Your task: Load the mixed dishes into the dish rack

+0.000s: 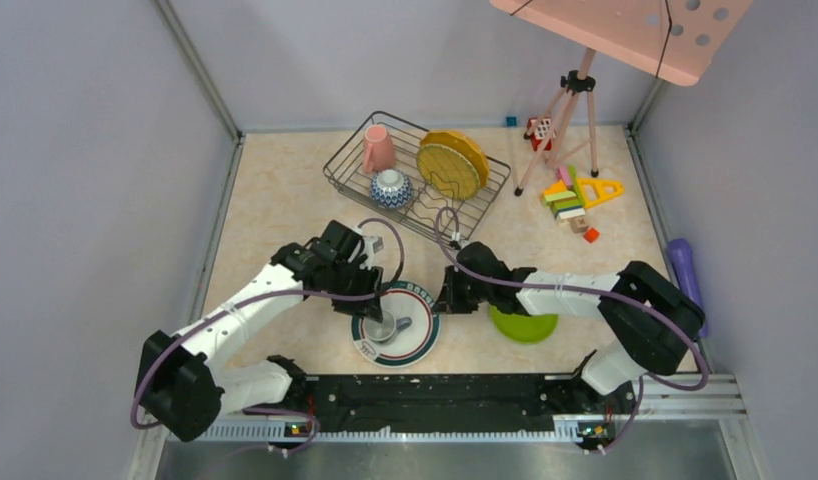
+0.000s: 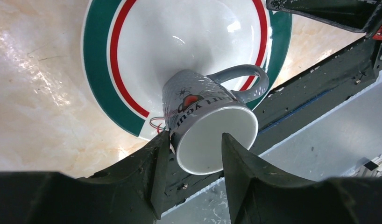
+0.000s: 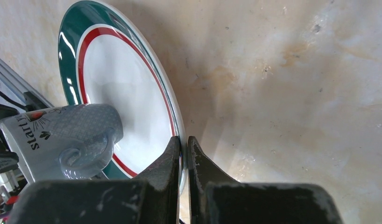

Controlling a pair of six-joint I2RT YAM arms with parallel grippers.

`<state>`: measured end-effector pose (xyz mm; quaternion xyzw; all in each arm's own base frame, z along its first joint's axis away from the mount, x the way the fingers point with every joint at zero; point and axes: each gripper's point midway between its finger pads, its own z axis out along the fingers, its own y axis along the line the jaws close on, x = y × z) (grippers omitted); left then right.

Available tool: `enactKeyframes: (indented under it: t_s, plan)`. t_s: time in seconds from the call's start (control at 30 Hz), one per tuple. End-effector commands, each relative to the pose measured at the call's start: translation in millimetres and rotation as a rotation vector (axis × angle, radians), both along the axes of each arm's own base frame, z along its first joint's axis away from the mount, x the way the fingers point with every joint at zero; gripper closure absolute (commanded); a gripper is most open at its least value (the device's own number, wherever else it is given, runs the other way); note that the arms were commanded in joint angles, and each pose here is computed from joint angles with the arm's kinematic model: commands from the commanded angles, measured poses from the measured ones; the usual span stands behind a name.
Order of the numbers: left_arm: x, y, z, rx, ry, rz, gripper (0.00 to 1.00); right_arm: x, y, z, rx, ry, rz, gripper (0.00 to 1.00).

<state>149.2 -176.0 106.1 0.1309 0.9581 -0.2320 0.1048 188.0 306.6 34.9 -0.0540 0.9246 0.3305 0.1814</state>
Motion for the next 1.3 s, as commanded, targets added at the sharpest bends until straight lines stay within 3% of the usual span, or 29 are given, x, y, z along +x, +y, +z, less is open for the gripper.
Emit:
enactKeyframes:
  t_s: [0.0, 0.2, 0.3, 0.5, 0.7, 1.0, 1.13, 1.27]
  plan:
    - [14, -10, 3, 0.005, -0.052, -0.002, 0.52, 21, -13, 6, -0.025, -0.077, -0.062, 1.0]
    - [19, -9, -9, 0.059, -0.02, 0.012, 0.74, 23, -19, 7, -0.029, -0.078, -0.082, 1.0]
    - [23, -11, -7, 0.069, -0.013, 0.004, 1.0, 25, -27, 9, -0.04, -0.089, -0.111, 1.0]
    - [47, -1, 31, 0.124, -0.139, 0.065, 1.0, 30, -50, 10, -0.107, -0.107, -0.171, 1.0]
    - [67, 33, 47, 0.282, -0.215, 0.174, 1.0, 31, -66, 23, -0.153, -0.162, -0.174, 1.0]
    - [67, 49, 40, 0.361, -0.208, 0.186, 1.0, 13, -49, 86, -0.062, -0.358, 0.169, 1.0]
    - [76, 51, 54, 0.317, -0.255, 0.21, 1.0, 20, -56, 117, -0.101, -0.462, 0.199, 1.0]
    - [70, 49, 45, 0.318, -0.203, 0.17, 1.0, 29, -61, 168, -0.104, -0.629, 0.228, 1.0]
